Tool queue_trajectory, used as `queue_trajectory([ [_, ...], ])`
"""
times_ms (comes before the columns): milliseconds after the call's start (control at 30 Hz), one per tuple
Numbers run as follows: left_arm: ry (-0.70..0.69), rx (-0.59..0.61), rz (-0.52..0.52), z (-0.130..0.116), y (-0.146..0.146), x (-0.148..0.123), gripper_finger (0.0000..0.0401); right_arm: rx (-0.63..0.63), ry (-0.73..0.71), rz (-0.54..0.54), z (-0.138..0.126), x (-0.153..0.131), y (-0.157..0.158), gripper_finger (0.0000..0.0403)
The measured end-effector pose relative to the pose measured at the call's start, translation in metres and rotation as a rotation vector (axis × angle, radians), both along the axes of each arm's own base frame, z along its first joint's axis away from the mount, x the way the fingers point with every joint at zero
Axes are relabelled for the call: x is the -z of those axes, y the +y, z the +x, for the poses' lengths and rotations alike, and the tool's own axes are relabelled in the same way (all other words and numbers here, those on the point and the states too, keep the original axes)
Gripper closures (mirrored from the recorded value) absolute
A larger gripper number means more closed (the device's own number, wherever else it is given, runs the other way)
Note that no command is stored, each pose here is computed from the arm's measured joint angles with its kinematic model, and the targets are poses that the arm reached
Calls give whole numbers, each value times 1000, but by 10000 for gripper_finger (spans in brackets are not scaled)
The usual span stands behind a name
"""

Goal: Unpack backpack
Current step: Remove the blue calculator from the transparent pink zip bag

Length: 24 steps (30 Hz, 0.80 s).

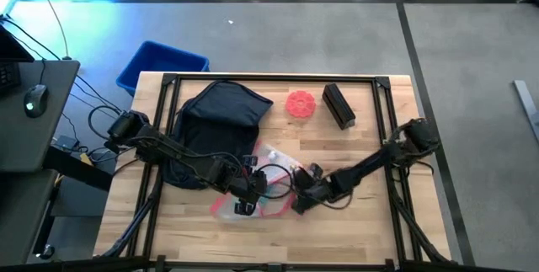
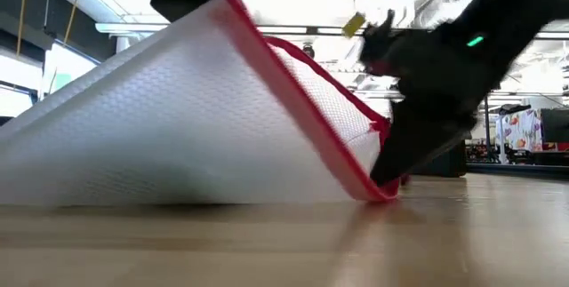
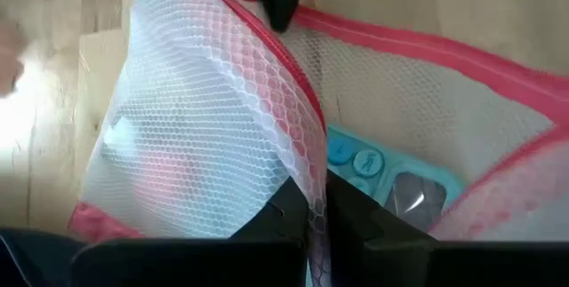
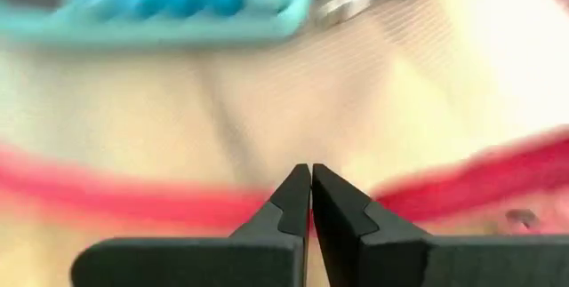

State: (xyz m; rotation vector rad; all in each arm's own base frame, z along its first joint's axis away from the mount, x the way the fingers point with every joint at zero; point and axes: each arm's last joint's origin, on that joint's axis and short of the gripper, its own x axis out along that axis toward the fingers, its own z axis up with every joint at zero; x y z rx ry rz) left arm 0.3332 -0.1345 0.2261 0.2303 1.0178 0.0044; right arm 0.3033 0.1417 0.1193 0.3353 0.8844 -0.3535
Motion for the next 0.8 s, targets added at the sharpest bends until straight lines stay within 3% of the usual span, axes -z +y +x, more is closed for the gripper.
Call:
queue_trajectory([
  [167, -8, 13, 9, 0, 0, -1, 401, -53, -104, 3, 0, -11, 15, 400],
  [367, -2, 44, 20, 0, 0, -1, 401, -211, -244, -69, 19, -23, 10, 392],
  [667, -4, 47, 15, 1, 0, -1, 401, -130, -326, -44, 46, -22, -33, 288],
  [800, -11, 35, 32, 1, 1, -1, 401, -120, -351, -21, 54, -13, -40, 285],
])
